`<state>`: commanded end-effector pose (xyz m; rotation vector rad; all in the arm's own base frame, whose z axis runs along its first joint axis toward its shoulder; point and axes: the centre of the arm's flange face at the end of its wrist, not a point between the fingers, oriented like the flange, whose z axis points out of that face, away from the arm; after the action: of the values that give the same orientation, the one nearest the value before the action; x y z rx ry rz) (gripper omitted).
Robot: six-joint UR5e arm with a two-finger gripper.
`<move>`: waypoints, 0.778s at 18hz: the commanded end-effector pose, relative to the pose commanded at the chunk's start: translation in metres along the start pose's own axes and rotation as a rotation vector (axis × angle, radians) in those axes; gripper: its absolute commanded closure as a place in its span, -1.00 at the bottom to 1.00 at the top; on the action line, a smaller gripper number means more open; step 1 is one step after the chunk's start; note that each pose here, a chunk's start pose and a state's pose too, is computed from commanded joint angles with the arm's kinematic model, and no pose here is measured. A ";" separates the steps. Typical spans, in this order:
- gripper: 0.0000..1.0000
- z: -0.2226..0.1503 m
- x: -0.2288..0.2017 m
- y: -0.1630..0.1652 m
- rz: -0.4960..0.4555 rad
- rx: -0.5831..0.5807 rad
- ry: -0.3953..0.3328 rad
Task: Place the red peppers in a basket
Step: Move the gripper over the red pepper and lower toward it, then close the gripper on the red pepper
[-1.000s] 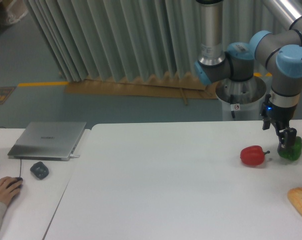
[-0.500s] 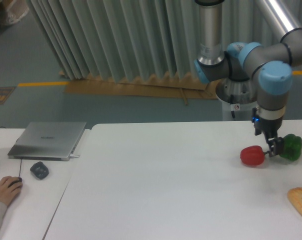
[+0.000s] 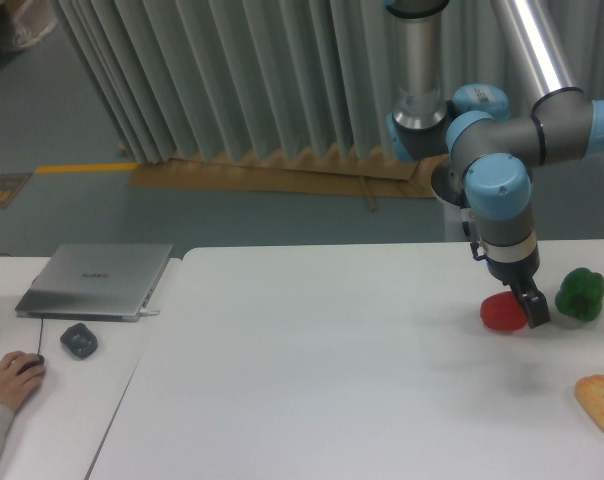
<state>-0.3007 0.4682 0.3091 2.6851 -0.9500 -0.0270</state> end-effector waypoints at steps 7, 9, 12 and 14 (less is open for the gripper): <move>-1.00 0.014 0.002 -0.021 0.044 -0.045 0.025; -1.00 0.020 0.005 -0.022 0.048 -0.051 0.036; -1.00 0.025 0.009 -0.029 0.062 -0.075 0.042; -1.00 0.031 0.008 -0.034 0.067 -0.087 0.051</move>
<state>-0.2770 0.4796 0.2702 2.5611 -0.9984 0.0136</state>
